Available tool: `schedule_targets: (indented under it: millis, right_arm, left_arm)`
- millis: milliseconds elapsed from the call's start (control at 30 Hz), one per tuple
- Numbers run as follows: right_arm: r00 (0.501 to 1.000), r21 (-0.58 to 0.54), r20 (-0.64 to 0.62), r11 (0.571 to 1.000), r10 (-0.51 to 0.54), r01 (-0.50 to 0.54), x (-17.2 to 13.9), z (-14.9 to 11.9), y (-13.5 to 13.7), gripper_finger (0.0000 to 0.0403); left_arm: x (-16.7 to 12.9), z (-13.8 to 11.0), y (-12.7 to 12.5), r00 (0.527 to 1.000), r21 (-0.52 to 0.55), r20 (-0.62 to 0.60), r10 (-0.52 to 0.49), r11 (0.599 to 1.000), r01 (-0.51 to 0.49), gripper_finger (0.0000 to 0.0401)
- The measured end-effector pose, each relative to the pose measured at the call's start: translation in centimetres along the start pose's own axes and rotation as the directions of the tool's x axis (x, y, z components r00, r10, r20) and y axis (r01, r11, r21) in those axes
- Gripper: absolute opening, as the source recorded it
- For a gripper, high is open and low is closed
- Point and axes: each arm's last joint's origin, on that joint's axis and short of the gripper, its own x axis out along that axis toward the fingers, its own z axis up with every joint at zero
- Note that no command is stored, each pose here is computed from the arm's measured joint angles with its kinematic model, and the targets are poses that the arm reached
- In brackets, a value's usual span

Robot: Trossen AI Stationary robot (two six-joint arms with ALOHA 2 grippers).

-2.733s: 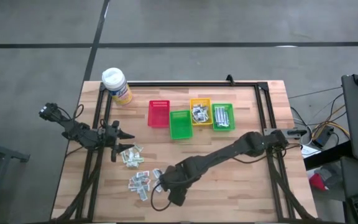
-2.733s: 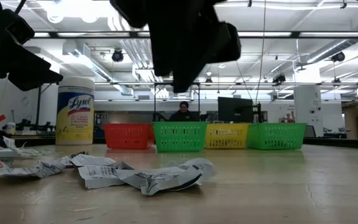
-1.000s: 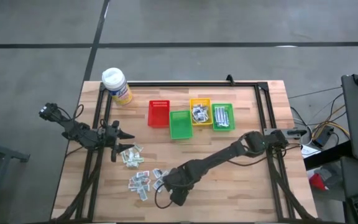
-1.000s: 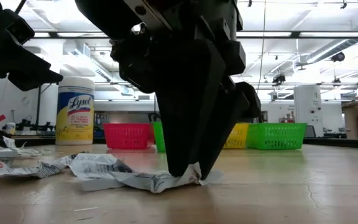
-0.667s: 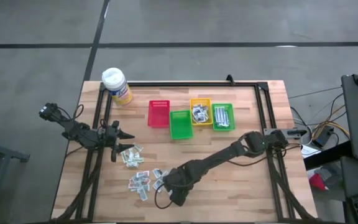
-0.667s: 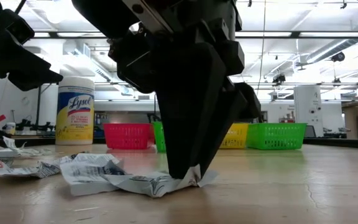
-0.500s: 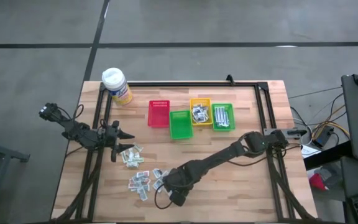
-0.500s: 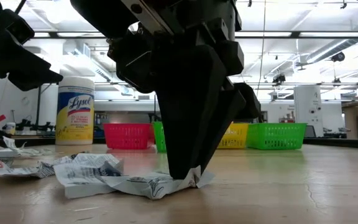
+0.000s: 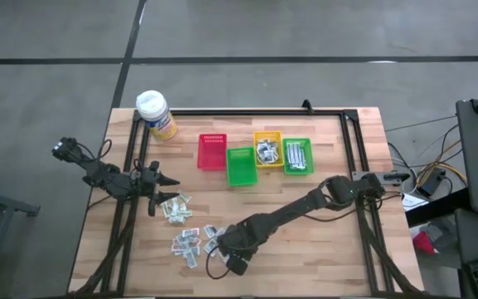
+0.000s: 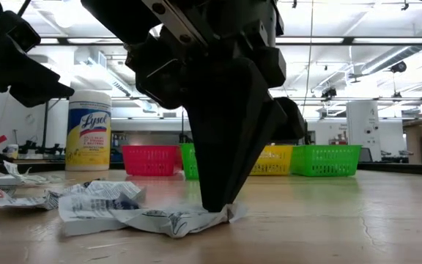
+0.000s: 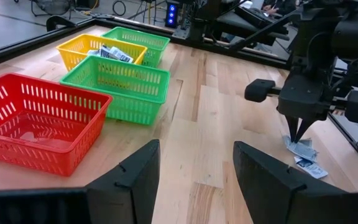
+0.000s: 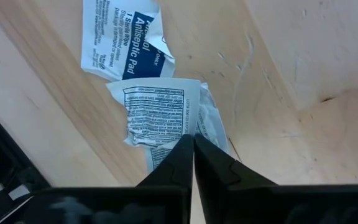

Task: Pick & Place First Aid Supplies
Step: Put the alcohol pad into the yellow basket

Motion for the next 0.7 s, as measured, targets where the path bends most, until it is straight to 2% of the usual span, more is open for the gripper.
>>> schedule_targets:
  millis: [433,700]
  right_arm:
    - [0.999,-0.007,0.019,1.000,0.026,-0.026,-0.8,0.4,0.5,0.0008]
    - [0.998,-0.030,0.045,0.998,0.049,-0.048,-2.5,0.9,1.2,0.0008]
  left_arm:
    - [0.0,0.0,0.0,1.000,0.000,0.000,0.000,1.000,0.000,0.0197]
    - [0.0,0.0,0.0,1.000,0.000,0.000,0.000,1.000,0.000,0.0197]
